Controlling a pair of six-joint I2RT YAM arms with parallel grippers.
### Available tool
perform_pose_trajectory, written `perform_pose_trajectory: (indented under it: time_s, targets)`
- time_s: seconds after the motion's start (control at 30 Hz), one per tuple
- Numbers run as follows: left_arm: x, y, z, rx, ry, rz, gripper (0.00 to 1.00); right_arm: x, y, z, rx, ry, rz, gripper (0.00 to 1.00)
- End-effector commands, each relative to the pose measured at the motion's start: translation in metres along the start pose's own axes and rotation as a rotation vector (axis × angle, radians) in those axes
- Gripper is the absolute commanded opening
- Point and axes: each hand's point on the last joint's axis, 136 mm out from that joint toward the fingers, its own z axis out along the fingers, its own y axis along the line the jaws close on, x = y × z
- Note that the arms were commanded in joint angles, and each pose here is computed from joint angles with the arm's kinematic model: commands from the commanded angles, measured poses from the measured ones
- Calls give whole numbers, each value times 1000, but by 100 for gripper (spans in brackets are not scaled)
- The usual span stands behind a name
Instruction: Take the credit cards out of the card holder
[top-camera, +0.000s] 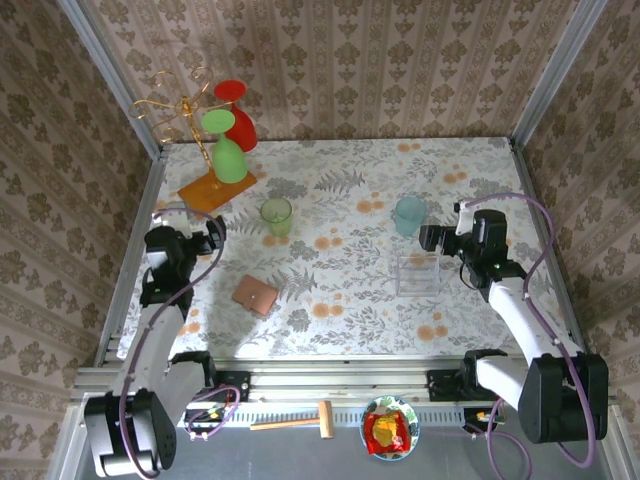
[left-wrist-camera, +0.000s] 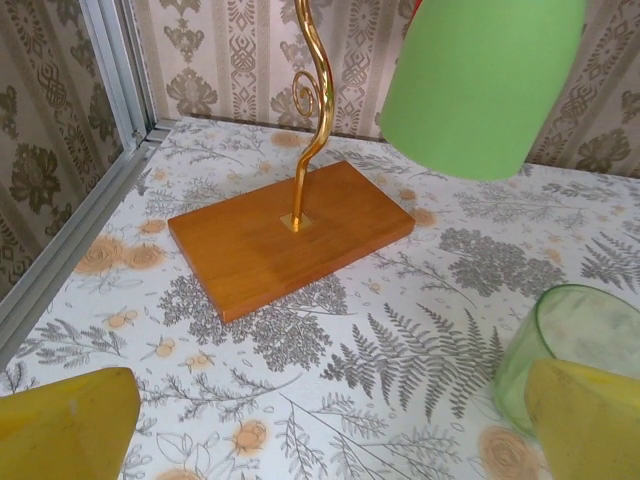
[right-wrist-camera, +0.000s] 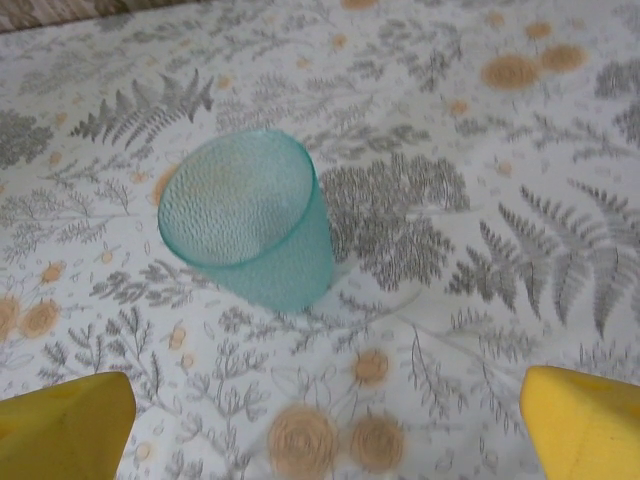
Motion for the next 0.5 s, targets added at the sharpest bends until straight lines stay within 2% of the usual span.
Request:
perform_pose_trajectory:
  time_s: [0.0,0.23,0.37,0.47]
  targets:
    - [7,-7,-17,23,100,-57,100,15,-3,-16,40,104,91,100]
    - [8,-29,-42,132,206,-35,100,31,0,-27,46,196,157,94]
    - [-6,-49,-52,233,210,-47,100,42,-2,-29,62,249,199,86]
    - [-15,-52,-59,246,216,-5,100,51,-4,-28,75,279,219,81]
